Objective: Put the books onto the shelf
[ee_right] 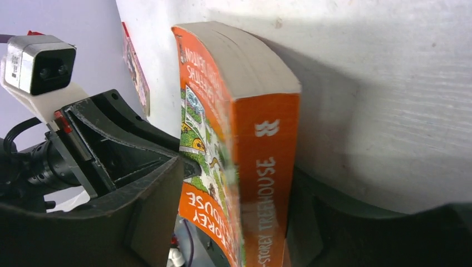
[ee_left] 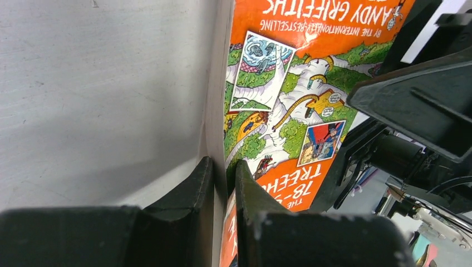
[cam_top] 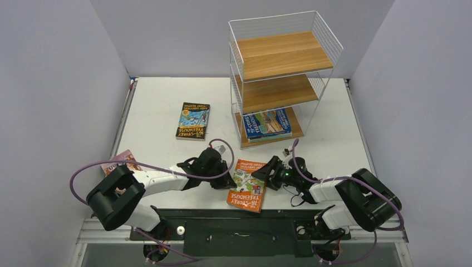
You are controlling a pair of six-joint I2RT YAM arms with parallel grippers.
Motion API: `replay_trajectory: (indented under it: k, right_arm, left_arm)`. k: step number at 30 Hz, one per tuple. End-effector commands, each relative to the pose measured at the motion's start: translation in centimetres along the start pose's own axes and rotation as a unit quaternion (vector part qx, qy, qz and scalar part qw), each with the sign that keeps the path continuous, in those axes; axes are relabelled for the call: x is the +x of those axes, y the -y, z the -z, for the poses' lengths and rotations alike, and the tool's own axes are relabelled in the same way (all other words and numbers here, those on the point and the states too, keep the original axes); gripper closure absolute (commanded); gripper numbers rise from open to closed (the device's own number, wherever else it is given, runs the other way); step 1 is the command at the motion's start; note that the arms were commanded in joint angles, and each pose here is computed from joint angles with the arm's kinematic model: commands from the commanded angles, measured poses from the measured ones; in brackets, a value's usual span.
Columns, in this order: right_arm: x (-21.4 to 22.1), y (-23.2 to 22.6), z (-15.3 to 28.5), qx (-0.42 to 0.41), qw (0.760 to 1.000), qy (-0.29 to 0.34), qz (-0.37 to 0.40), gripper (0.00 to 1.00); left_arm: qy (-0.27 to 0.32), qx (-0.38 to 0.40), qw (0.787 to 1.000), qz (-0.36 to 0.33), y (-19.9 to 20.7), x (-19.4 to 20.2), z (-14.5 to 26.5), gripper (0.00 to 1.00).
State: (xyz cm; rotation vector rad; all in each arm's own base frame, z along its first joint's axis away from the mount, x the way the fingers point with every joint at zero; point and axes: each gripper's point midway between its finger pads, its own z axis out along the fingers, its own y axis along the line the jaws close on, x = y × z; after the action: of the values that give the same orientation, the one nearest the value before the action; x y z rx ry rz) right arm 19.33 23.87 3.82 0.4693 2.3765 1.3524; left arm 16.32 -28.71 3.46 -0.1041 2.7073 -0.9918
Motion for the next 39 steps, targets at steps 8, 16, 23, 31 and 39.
replay_trajectory:
  k: [8, 16, 23, 31, 39]
  right_arm:
    - [1.3, -0.9, 0.7, -0.028, 1.000, -0.011, 0.002, 1.00]
    - [-0.2, -2.4, 4.2, 0.023, 0.990, 0.014, 0.136, 1.00]
    - [-1.0, -10.3, 11.7, -0.082, 0.964, 0.021, 0.253, 1.00]
    - [-6.2, -20.5, 18.7, -0.143, 0.945, 0.123, 0.269, 1.00]
    - [-14.3, -27.7, 22.0, -0.198, 0.932, 0.273, 0.133, 1.00]
  left_arm:
    - [0.030, 0.040, 0.999, -0.008, 2.7, -1.8, -0.7, 1.00]
    - [0.032, -0.001, 0.998, -0.055, 2.5, -2.1, 2.0, 0.30]
    - [0.128, -0.044, 0.990, -0.042, -0.2, -6.7, 8.0, 0.03]
    - [0.204, -0.054, 0.977, 0.019, -3.1, -10.5, 11.8, 0.04]
    - [0.229, -0.053, 0.972, 0.026, -3.3, -11.1, 12.4, 0.04]
